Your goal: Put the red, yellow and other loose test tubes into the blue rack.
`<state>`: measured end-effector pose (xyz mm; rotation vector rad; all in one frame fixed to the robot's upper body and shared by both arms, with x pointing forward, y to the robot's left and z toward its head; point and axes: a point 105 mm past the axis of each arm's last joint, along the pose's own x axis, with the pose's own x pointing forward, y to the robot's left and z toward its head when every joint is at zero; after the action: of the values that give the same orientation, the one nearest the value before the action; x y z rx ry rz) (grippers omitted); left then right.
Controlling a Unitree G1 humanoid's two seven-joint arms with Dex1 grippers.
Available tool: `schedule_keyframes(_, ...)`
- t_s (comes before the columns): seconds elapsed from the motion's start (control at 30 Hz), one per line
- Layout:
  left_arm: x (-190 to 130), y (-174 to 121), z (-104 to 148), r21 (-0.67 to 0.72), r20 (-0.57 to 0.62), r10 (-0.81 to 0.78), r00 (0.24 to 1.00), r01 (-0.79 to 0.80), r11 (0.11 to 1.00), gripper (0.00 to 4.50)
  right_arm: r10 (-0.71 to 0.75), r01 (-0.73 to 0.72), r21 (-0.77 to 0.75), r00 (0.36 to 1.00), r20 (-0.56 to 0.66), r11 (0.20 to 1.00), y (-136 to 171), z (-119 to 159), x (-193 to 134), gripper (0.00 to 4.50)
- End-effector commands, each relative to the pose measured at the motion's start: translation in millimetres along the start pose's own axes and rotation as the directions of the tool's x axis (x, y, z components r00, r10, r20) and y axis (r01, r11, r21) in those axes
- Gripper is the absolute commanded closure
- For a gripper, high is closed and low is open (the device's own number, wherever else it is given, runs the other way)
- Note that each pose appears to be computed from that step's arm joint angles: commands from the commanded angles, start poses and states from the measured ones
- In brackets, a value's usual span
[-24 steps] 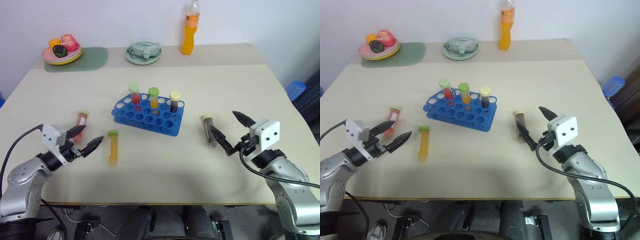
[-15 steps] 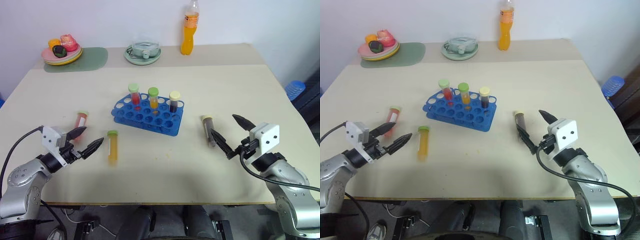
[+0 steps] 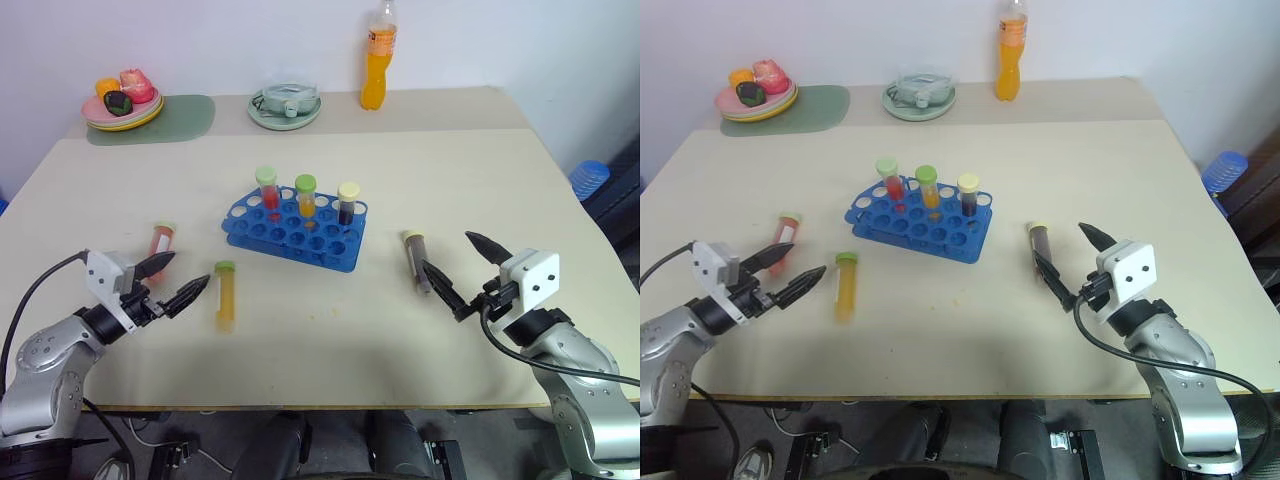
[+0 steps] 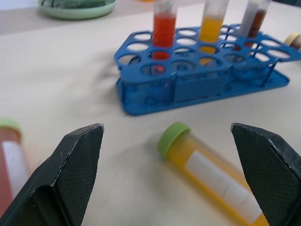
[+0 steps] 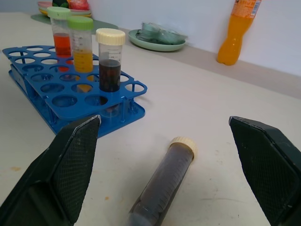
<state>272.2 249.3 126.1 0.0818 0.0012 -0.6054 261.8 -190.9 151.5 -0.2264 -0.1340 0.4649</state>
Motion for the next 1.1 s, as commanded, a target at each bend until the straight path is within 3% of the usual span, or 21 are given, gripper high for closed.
schedule_keyframes(0.03, 9, -13, 19, 0.058, 0.060, -0.065, 0.996, 0.062, 0.996, 0.05, -0.008, 0.009, -0.026, 1.000, 0.030, 1.000, -5, 8, -2, 0.00)
schedule_keyframes(0.17, 21, -38, 28, 0.060, 0.082, -0.192, 0.978, 0.187, 0.980, 0.05, 0.005, -0.005, -0.019, 1.000, -0.001, 1.000, -2, 12, 4, 0.00)
schedule_keyframes(0.37, 33, -63, 18, 0.089, 0.030, -0.374, 0.927, 0.370, 0.925, 0.05, 0.029, -0.014, 0.080, 0.982, -0.187, 0.997, 4, 0, 19, 0.00)
schedule_keyframes(0.5, 43, -68, 16, 0.135, 0.020, -0.455, 0.890, 0.448, 0.884, 0.05, 0.037, -0.014, 0.060, 0.908, -0.417, 0.998, 3, -11, 34, 0.00)
schedule_keyframes(0.7, 51, -71, 15, 0.157, 0.021, -0.510, 0.860, 0.501, 0.851, 0.05, 0.034, 0.095, 0.186, 0.806, -0.591, 0.978, -16, -5, 51, 0.00)
schedule_keyframes(1.1, 62, -91, 19, 0.198, 0.032, -0.606, 0.795, 0.589, 0.783, 0.05, 0.112, 0.134, 0.299, 0.727, -0.677, 0.945, -23, -6, 76, 0.00)
